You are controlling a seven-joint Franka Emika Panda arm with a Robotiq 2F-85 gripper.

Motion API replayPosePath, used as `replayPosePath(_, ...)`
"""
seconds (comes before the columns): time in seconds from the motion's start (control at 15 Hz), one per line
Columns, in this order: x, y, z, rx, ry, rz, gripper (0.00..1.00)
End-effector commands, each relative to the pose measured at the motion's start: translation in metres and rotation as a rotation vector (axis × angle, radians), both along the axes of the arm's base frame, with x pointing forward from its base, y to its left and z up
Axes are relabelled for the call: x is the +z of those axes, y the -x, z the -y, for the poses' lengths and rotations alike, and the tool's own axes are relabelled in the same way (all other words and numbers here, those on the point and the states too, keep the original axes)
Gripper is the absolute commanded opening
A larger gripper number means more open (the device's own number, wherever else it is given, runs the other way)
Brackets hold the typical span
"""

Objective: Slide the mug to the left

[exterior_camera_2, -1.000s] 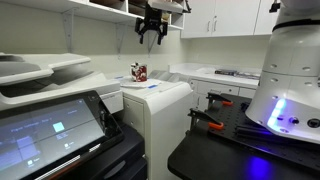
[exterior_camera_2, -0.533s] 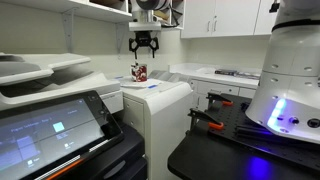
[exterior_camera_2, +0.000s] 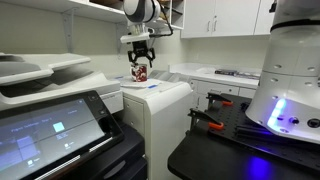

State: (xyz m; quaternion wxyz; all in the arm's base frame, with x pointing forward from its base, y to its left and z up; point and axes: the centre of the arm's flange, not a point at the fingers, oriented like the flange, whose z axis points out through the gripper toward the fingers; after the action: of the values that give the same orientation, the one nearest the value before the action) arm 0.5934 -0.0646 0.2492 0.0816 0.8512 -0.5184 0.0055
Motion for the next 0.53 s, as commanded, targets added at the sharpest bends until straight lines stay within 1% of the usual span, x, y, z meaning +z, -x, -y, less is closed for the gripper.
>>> replayPosePath(0.0, -0.0002, -0.0083, 0.0045, -0.057, 0.003, -0.015, 0.56)
replayPosePath(0.13, -0.0035, -0.0064, 0.0082, -0.053, 0.009, -0.022, 0.42)
replayPosePath(0.33, -0.006, -0.0024, 0.0069, -0.032, 0.008, -0.023, 0.18)
replayPosePath(0.47, -0.0042, -0.0006, 0.0026, -0.016, 0.008, -0.017, 0.05)
